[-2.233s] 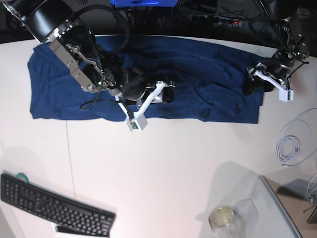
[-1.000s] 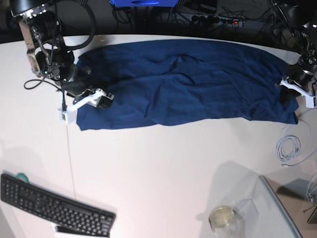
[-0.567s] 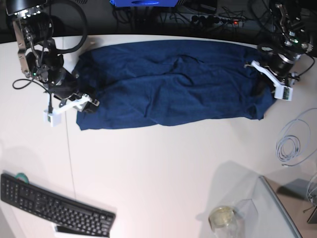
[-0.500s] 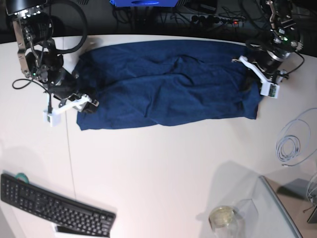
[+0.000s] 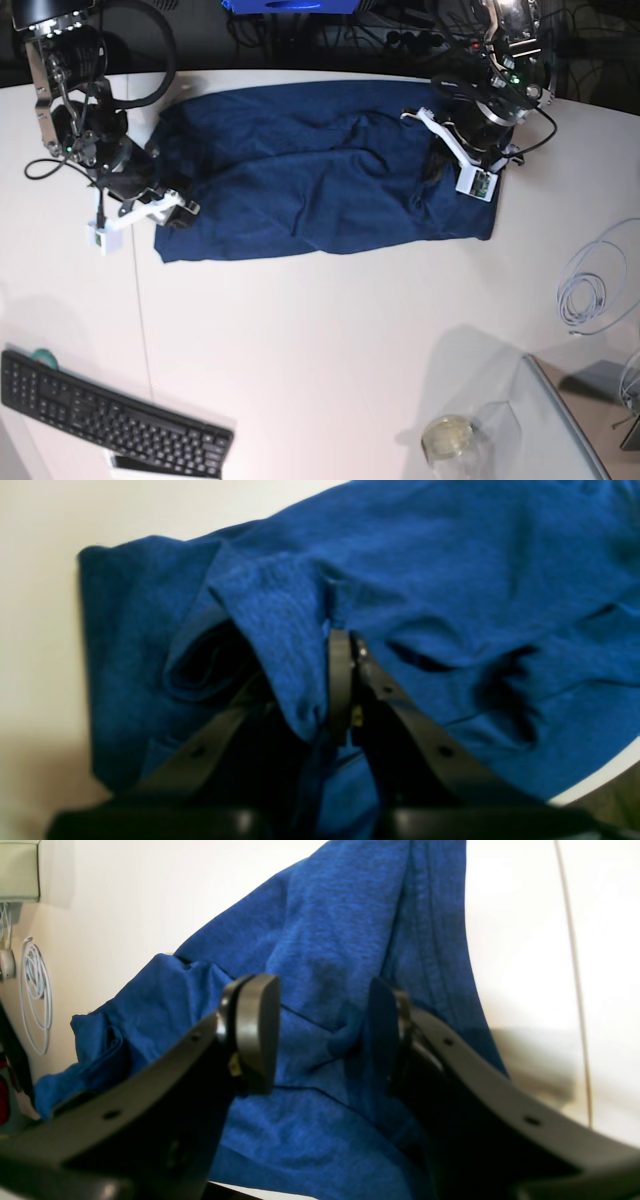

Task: Layout the t-shirt on the table in an organized manner, then fold the t-shirt properly
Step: 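Fold the shirt side held by the left gripper toward the right gripper, then press the folded side down with the left gripper and release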

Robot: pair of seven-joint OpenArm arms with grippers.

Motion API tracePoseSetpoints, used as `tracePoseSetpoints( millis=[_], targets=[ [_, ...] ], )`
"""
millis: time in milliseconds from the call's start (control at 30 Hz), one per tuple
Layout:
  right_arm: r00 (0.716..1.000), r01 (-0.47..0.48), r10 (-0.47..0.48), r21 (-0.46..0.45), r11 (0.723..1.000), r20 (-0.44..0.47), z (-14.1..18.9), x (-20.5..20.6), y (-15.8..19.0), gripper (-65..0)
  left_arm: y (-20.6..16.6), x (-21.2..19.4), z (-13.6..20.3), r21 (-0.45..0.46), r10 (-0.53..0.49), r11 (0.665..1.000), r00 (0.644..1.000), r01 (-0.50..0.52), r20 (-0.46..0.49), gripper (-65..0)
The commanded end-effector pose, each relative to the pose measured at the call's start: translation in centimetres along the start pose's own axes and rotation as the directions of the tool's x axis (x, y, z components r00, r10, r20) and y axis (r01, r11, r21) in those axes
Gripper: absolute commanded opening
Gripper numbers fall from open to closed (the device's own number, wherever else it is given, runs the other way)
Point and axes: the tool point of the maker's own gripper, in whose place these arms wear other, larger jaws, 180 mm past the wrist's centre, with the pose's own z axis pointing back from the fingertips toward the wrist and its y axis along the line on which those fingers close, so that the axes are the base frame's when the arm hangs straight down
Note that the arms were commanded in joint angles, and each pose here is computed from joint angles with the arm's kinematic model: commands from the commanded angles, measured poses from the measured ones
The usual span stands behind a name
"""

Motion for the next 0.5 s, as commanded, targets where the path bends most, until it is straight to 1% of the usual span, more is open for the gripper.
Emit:
tracePoseSetpoints(
  millis=[0,67,233,300,467],
  targets=[
    [0.999,-0.014,0.013,0.024,1.000,0.036,0.2,1.4,0.7,-38.0,0.0,1.5,0.0,0.006,0.004,1.000,0.998,-0.004,0.055,-65.0],
    [0.999,-0.014,0.013,0.024,1.000,0.036,0.2,1.4,0.7,-38.0,-0.4,1.8,-0.3,0.011,0.008,1.000,0.998,-0.009,0.057,-65.0],
    [0.999,-0.014,0.013,0.024,1.000,0.035,0.2,1.3,0.6,-38.0,-1.7,2.9,-1.2,-0.013,0.010,1.000,0.997,-0.009,0.081,-65.0],
    [0.999,-0.014,0.013,0.024,1.000,0.035,0.2,1.3,0.6,-38.0,-2.2,3.4,-1.2,-0.013,0.024,1.000,0.995,-0.022,0.096,-65.0],
    [0.999,-0.015,0.014,0.025,1.000,0.032,0.2,1.2,0.7,-38.0,-2.8,4.6,-1.1,-0.015,0.019,1.000,0.992,-0.017,0.126,-65.0]
  ],
)
